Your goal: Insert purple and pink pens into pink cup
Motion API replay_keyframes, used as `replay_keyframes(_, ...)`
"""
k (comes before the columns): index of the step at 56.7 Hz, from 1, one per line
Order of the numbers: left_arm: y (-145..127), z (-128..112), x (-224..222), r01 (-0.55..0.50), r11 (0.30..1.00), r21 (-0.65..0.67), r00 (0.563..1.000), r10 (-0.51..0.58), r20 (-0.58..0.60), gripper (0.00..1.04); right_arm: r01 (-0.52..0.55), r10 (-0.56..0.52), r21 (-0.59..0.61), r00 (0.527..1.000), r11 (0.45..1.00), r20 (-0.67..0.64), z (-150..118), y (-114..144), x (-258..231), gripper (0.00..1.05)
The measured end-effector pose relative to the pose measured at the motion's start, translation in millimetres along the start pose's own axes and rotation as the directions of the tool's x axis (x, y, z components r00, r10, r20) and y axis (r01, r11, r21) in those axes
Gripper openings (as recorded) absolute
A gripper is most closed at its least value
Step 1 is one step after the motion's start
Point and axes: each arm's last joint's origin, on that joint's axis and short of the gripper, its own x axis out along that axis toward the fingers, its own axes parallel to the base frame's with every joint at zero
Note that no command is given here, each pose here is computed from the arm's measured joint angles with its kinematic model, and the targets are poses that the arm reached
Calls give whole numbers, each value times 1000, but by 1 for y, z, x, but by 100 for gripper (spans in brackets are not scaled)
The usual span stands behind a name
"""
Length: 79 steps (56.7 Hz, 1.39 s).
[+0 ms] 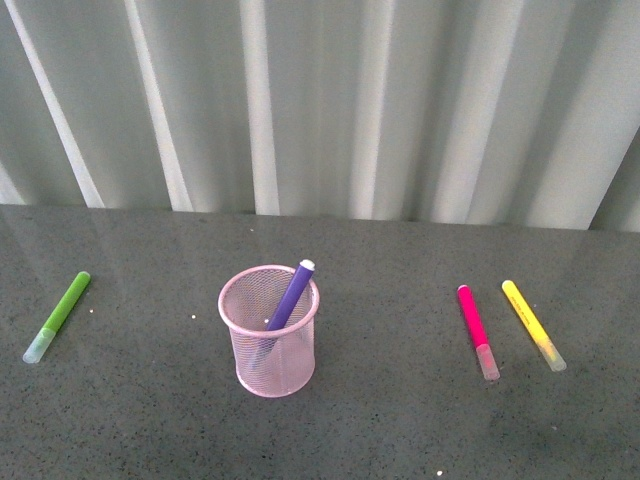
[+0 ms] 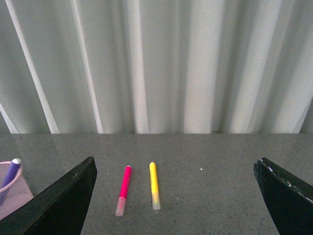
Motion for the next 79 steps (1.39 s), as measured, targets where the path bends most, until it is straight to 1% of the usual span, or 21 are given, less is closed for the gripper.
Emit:
replay_keyframes(11, 0, 1, -1, 0, 1000, 0, 1000, 0, 13, 4, 0, 0, 0, 1000, 1000, 0, 0, 0, 0, 98)
replay_keyframes(13, 0, 1, -1, 0, 1000, -1, 1000, 0, 13, 7, 0, 0, 0, 1000, 1000, 0, 0, 0, 0, 98)
replay_keyframes(15, 0, 1, -1, 0, 1000, -1, 1000, 0, 13, 14, 0, 0, 0, 1000, 1000, 0, 0, 0, 0, 98)
replay_keyframes(19, 0, 1, -1, 0, 1000, -1, 1000, 0, 13, 34, 0, 0, 0, 1000, 1000, 0, 0, 0, 0, 98)
replay_keyframes(21, 0, 1, -1, 0, 1000, -1, 1000, 0, 13, 41, 0, 0, 0, 1000, 1000, 0, 0, 0, 0, 98)
replay_keyframes(25, 0, 1, -1, 0, 1000, -1, 1000, 0, 13, 52, 0, 0, 0, 1000, 1000, 0, 0, 0, 0, 98)
replay_keyframes(32, 0, 1, -1, 0, 1000, -1, 1000, 0, 13, 75, 1, -1, 3, 1000, 1000, -8, 0, 0, 0, 98)
replay_keyframes(35, 0, 1, -1, 0, 1000, -1, 1000, 0, 13, 84, 6, -3, 22, 991, 1000, -137, -1, -1, 0, 98)
replay_keyframes(37, 0, 1, -1, 0, 1000, -1, 1000, 0, 13, 89, 22, -9, 42, 958, 999, -286, -1, -3, 2, 98)
replay_keyframes(38, 0, 1, -1, 0, 1000, -1, 1000, 0, 13, 92, 36, -12, 59, 932, 998, -362, -2, -5, 3, 98)
replay_keyframes(41, 0, 1, -1, 0, 1000, 0, 1000, 0, 14, 100, 66, -24, 80, 896, 995, -443, -4, -10, 7, 98)
replay_keyframes(46, 0, 1, -1, 0, 1000, 0, 1000, 0, 13, 97, 127, -72, 77, 864, 989, -498, -5, -19, 18, 98)
replay_keyframes(49, 0, 1, -1, 0, 1000, 0, 1000, 0, 14, 98, 128, -75, 71, 859, 989, -507, -3, -21, 25, 98)
replay_keyframes(53, 0, 1, -1, 0, 1000, 0, 1000, 0, 14, 98, 64, -34, 40, 851, 997, -524, 0, -19, 44, 98)
replay_keyframes(55, 0, 1, -1, 0, 1000, 0, 1000, 0, 14, 98, 20, 3, 36, 835, 999, -550, 0, -17, 52, 98)
replay_keyframes(57, 0, 1, -1, 0, 1000, 0, 1000, 0, 14, 98, -34, 44, 28, 808, 999, -588, -1, -15, 64, 98)
replay_keyframes(59, 0, 1, -1, 0, 1000, 0, 1000, 0, 14, 98, -60, 52, 8, 792, 998, -609, -2, -13, 75, 98)
replay_keyframes(62, 0, 1, -1, 0, 1000, 0, 1000, 0, 14, 98, -82, 55, -13, 771, 997, -634, -4, -12, 91, 98)
replay_keyframes(64, 0, 1, -1, 0, 1000, 0, 1000, 0, 14, 98, -101, 66, -15, 745, 995, -664, -6, -10, 108, 98)
replay_keyframes(66, 0, 1, -1, -1, 1000, 0, 1000, 1, 14, 98, -112, 70, -18, 730, 994, -680, -7, -9, 121, 98)
replay_keyframes(79, 0, 1, -1, 0, 1000, 0, 1000, 0, 14, 98, -159, 79, -42, 682, 986, -727, -20, 8, 199, 98)
